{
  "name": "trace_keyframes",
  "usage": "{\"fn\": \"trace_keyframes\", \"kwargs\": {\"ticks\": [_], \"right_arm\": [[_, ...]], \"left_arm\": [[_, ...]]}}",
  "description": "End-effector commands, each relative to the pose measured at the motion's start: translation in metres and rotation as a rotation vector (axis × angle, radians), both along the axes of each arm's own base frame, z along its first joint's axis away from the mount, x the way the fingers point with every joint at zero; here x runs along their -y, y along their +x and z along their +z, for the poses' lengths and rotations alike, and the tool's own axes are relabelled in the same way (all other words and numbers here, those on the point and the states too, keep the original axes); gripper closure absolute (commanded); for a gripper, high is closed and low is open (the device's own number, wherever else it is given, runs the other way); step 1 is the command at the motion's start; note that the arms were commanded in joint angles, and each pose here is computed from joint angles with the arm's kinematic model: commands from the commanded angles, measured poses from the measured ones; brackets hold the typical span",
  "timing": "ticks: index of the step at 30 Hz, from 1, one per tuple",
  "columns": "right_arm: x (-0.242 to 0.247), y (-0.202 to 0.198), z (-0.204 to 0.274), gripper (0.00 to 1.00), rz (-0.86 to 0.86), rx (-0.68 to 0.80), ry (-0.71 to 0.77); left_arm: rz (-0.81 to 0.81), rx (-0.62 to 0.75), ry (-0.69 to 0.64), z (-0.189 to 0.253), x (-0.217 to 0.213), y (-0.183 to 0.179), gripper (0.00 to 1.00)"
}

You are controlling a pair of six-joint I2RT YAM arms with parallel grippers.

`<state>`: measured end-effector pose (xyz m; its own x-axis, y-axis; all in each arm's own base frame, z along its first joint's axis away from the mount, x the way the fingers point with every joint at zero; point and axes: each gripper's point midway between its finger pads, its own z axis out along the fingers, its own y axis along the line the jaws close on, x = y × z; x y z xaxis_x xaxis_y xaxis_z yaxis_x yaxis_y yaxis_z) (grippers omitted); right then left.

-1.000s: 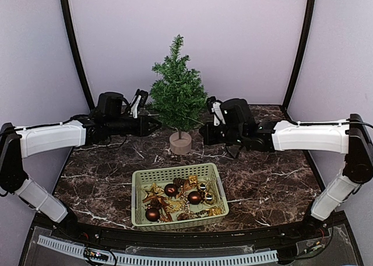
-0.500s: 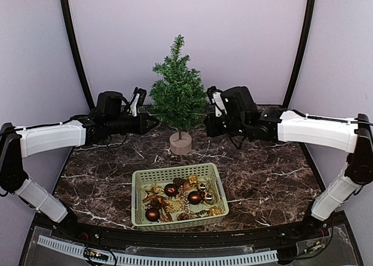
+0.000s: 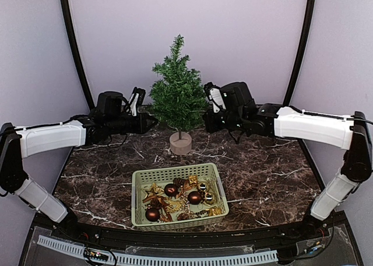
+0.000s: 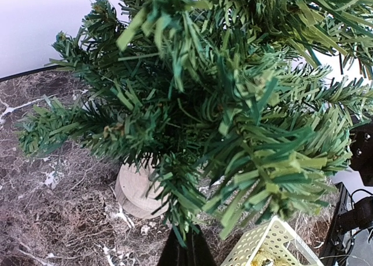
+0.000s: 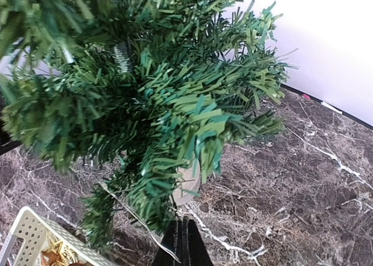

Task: Decorate the small christmas tree
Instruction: Wrap the side of the string light in the gap of the branches.

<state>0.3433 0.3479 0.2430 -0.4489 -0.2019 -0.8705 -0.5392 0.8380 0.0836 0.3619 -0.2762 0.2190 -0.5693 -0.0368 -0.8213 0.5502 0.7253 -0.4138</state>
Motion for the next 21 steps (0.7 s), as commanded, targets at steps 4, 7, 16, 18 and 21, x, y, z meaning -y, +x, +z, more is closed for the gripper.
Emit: {"fn": "trace_keyframes", "kwargs": {"ticks": [4,7,16,18,21], "right_arm": [[-0.012,0.024,0.011,1.0,0.051,0.062,0.061],[-0.017,0.027,0.008,1.0,0.088,0.067,0.08],[-0.032,0.036,-0.016,1.0,0.152,0.066,0.117],[-0.034,0.037,-0.02,1.0,0.155,0.069,0.129],[-0.035,0.034,-0.025,1.0,0.169,0.063,0.149]], "left_arm": [[0.025,0.037,0.005,0.011,-0.005,0.005,1.0],[0.028,0.034,0.01,0.01,-0.006,0.005,1.0],[0.047,0.033,0.016,0.006,-0.012,0.012,1.0],[0.052,0.037,0.014,0.007,-0.014,0.014,1.0],[0.052,0.043,0.007,0.01,-0.015,0.016,1.0]]}}
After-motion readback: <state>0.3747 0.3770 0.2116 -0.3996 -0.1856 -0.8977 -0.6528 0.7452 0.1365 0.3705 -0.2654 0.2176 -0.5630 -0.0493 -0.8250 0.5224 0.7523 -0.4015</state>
